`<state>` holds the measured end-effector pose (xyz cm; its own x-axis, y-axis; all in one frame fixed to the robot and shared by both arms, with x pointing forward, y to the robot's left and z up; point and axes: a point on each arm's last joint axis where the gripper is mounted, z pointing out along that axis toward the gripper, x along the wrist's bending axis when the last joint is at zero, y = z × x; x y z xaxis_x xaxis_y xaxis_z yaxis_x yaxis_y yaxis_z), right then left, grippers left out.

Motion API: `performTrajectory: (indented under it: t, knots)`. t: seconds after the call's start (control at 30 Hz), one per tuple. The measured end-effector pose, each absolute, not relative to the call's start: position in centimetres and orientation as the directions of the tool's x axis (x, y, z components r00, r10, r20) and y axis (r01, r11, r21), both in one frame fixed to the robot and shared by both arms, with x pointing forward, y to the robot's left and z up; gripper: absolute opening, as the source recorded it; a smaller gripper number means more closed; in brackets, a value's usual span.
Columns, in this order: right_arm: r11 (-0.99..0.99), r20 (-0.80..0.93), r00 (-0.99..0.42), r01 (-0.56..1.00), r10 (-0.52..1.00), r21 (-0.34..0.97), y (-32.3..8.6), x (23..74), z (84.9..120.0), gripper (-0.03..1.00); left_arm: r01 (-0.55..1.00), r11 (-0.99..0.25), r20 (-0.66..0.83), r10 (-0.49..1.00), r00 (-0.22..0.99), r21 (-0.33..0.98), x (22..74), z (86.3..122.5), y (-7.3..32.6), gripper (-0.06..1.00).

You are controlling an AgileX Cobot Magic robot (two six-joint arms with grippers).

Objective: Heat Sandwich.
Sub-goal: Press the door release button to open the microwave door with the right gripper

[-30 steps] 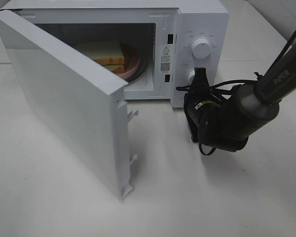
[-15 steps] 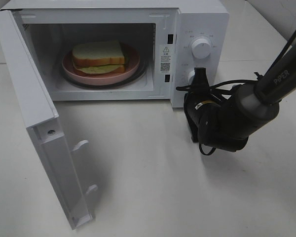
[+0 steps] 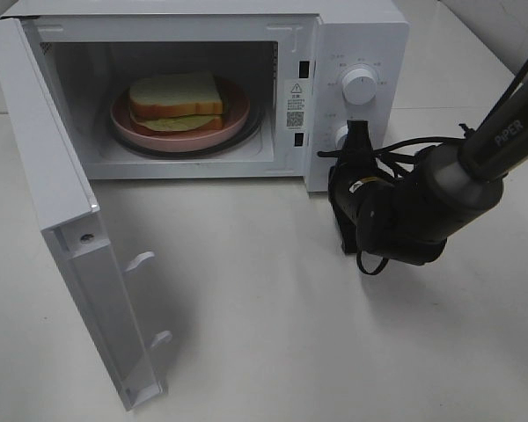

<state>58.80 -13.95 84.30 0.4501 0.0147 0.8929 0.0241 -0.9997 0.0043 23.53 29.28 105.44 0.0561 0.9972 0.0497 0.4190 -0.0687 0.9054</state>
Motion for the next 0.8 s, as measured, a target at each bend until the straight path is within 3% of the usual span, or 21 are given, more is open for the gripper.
performTrajectory:
  t: [0.37,0.8]
  knots:
    - [-0.998,0.873,0.488,0.058,0.018,-0.012,-14.7,57.4,86.0,0.01,0.419,-0.069,0.05,0.997,0.056,0.905,23.5,105.4,29.3,0.99]
    - [-0.962,0.788,0.57,0.254,0.232,0.1,-15.5,53.7,88.5,0.01,0.419,-0.069,0.05,0.997,0.056,0.905,23.5,105.4,29.3,0.99]
